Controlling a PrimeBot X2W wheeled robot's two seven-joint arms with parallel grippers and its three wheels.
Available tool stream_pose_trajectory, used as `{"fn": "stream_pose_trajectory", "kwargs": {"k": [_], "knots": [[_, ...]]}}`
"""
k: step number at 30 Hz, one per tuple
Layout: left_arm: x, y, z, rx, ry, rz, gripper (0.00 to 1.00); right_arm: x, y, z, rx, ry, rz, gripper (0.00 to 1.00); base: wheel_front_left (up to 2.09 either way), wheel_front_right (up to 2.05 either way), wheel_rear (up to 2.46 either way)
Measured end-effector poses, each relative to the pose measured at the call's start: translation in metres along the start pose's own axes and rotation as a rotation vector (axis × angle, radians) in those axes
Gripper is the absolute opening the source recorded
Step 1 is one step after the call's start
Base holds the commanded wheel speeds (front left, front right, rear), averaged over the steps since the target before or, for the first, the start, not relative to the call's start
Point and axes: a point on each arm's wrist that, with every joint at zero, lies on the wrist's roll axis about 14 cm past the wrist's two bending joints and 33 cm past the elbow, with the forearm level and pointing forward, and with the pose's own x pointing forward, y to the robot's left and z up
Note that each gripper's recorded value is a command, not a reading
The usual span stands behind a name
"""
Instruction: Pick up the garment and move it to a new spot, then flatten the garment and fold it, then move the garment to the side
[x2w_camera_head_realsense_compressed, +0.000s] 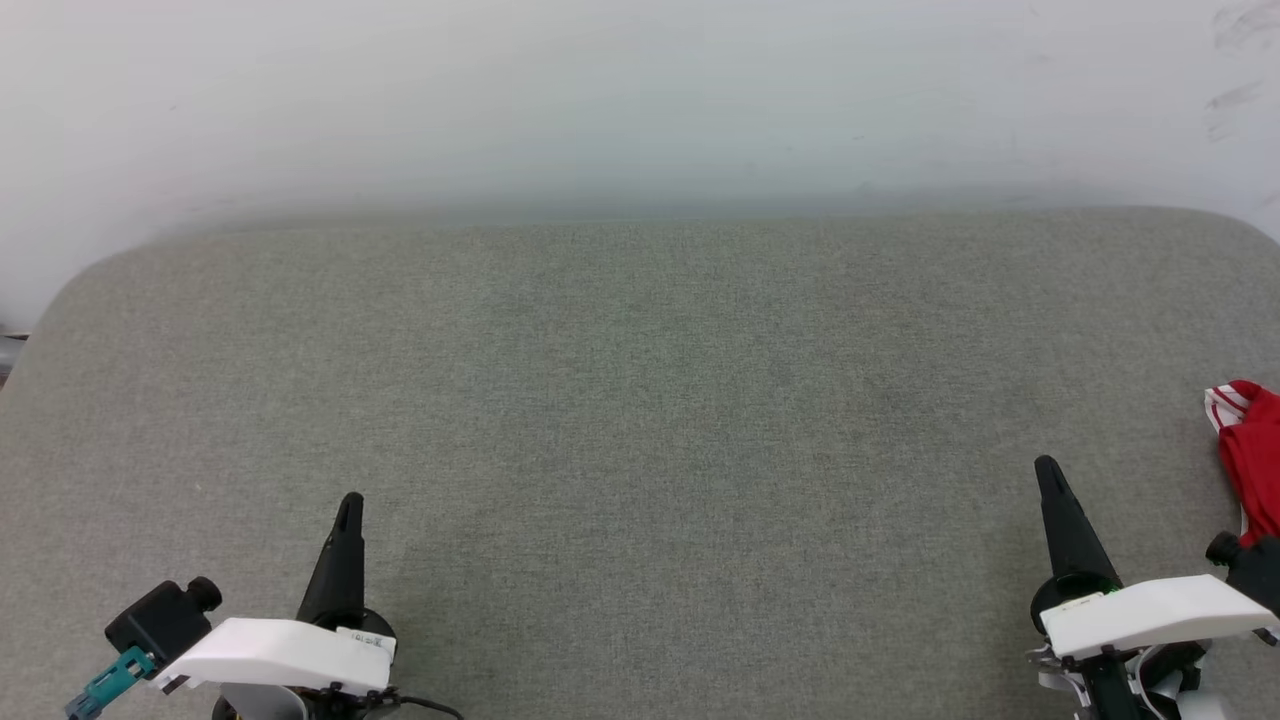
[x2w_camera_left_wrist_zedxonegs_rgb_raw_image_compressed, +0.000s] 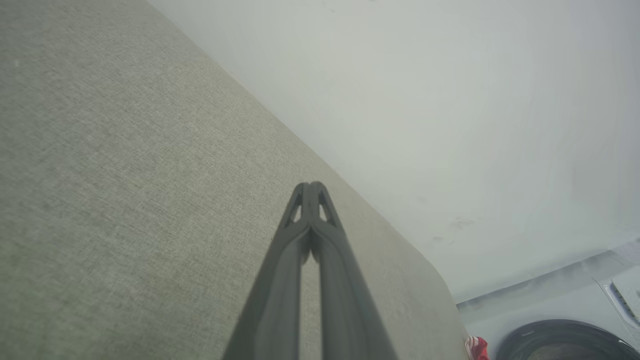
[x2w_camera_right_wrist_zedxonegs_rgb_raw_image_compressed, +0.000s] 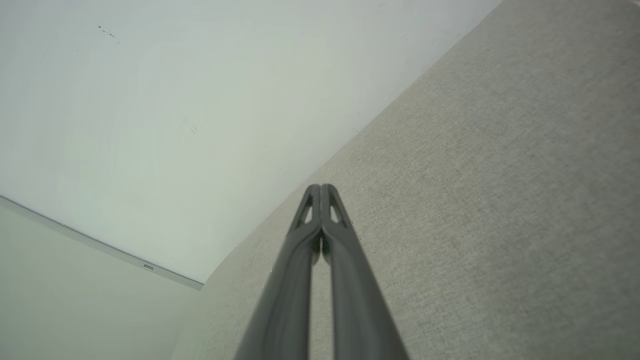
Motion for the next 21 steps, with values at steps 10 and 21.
{"fn": "stream_pose_trajectory", "kwargs": {"k": [10, 21], "knots": [[0.0021, 0.001, 0.0016, -0.12, 0.004, 0.01, 0.0, 0.0002, -0.002, 0.0013, 0.117, 0.001, -0.011, 0.0, 0.0, 0.0, 0.0], [0.0021, 0.003, 0.0023, -0.238, 0.01, 0.02, 0.0, 0.0002, -0.0026, 0.0016, 0.234, 0.006, -0.015, 0.0, 0.0, 0.0, 0.0]]}}
